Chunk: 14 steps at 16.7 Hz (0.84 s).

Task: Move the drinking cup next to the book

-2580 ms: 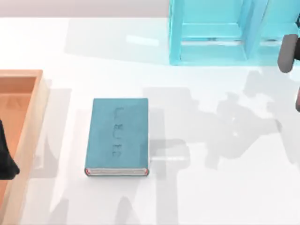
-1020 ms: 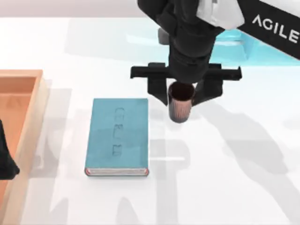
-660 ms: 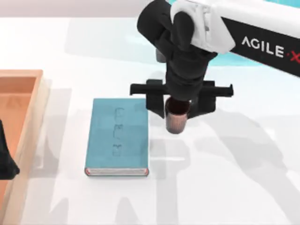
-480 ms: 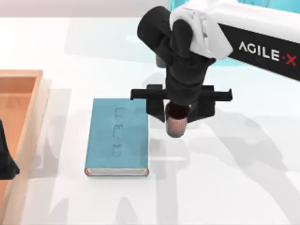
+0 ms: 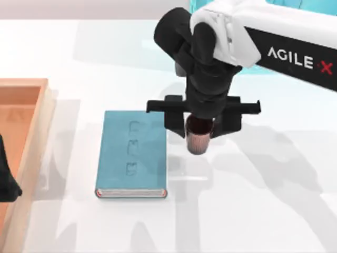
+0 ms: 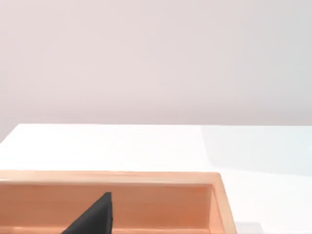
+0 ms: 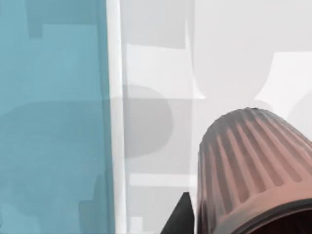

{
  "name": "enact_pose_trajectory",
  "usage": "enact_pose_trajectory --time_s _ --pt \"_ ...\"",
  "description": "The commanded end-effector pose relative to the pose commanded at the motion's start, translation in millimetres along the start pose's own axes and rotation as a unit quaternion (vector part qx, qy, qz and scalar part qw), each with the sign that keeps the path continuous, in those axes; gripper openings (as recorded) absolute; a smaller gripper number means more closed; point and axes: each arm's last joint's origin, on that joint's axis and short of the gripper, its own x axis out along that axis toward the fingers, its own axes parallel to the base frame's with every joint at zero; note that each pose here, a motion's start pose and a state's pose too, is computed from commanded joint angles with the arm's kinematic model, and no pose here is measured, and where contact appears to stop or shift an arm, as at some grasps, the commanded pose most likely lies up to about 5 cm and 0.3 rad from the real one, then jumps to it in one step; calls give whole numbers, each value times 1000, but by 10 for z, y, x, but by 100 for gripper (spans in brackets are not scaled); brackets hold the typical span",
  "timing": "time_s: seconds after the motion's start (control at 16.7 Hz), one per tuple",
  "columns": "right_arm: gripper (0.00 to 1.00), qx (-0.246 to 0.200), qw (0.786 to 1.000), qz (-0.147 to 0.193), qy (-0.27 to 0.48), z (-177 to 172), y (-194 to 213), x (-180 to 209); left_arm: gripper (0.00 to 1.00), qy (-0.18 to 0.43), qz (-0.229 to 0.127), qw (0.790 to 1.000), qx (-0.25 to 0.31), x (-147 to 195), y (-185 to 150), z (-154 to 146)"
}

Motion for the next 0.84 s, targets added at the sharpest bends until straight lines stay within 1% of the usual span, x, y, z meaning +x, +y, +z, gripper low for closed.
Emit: enact_pose_trajectory --time_s 0.48,0.54,0.84 --pt "98 0 1000 0 0 0 0 0 100 0 0 1000 0 0 0 0" --pt "100 0 1000 0 0 0 0 0 100 0 0 1000 0 0 0 0" --pt "100 0 1000 0 0 0 0 0 100 0 0 1000 0 0 0 0"
